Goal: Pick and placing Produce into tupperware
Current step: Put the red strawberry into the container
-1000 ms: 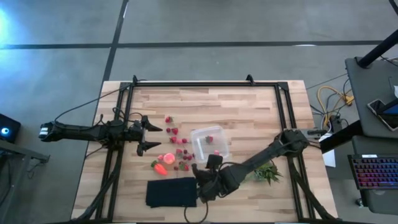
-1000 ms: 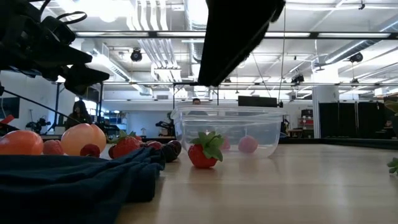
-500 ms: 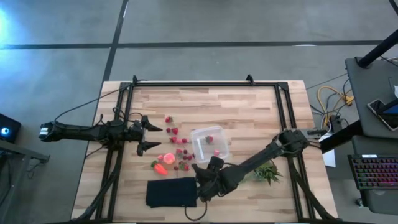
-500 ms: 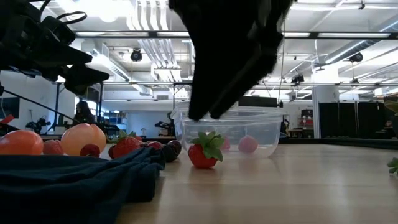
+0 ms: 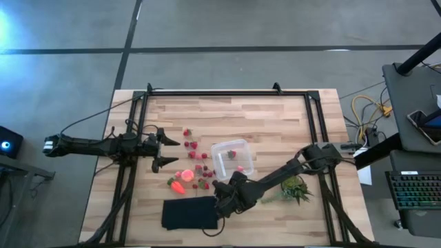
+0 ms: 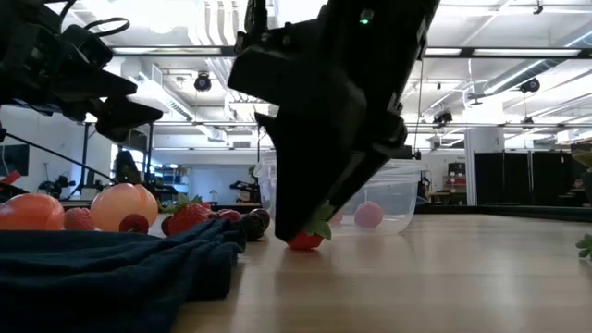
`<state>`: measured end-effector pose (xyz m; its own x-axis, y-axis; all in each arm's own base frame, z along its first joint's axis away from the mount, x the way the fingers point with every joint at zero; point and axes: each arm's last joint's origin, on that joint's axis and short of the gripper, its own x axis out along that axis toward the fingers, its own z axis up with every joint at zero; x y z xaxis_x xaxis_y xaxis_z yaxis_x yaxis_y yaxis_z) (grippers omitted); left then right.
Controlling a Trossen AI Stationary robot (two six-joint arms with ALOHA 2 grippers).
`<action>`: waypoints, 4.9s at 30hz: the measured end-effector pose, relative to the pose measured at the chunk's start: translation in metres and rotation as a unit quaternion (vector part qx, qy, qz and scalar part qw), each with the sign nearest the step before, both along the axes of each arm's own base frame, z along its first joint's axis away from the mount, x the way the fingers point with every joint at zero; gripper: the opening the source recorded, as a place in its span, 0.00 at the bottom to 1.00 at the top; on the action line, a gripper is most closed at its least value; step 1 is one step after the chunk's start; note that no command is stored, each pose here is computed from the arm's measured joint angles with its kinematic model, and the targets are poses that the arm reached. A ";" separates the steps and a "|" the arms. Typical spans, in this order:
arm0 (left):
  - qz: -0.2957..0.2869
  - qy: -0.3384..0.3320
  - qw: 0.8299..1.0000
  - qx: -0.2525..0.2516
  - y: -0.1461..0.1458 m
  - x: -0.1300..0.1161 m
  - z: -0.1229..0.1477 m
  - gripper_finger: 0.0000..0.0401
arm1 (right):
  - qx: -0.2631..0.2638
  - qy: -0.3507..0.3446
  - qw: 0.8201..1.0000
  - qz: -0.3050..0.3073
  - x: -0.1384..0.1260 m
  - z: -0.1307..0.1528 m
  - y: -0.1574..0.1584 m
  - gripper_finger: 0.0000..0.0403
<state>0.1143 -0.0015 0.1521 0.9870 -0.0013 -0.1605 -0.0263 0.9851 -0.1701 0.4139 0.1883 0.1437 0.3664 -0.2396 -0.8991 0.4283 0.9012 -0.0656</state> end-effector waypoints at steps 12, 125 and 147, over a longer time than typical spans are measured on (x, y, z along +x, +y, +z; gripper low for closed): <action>0.000 0.000 1.000 0.000 0.000 0.000 0.000 0.77 | 0.016 0.006 1.000 -0.023 0.003 -0.008 -0.004 0.49; 0.153 0.136 0.971 -0.125 0.006 0.071 0.176 0.77 | 0.116 -0.556 0.810 0.142 -0.233 0.224 -0.165 0.54; 0.161 0.357 0.917 -0.076 0.033 0.063 0.135 0.77 | 0.166 -0.594 0.748 0.245 -0.238 0.167 -0.166 0.54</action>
<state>0.1775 0.0313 0.2867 0.5840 0.1956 -0.7878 -0.4689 0.8735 -0.1307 0.1760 0.0219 0.3111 0.9247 0.3493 0.1515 -0.3807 0.8513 0.3610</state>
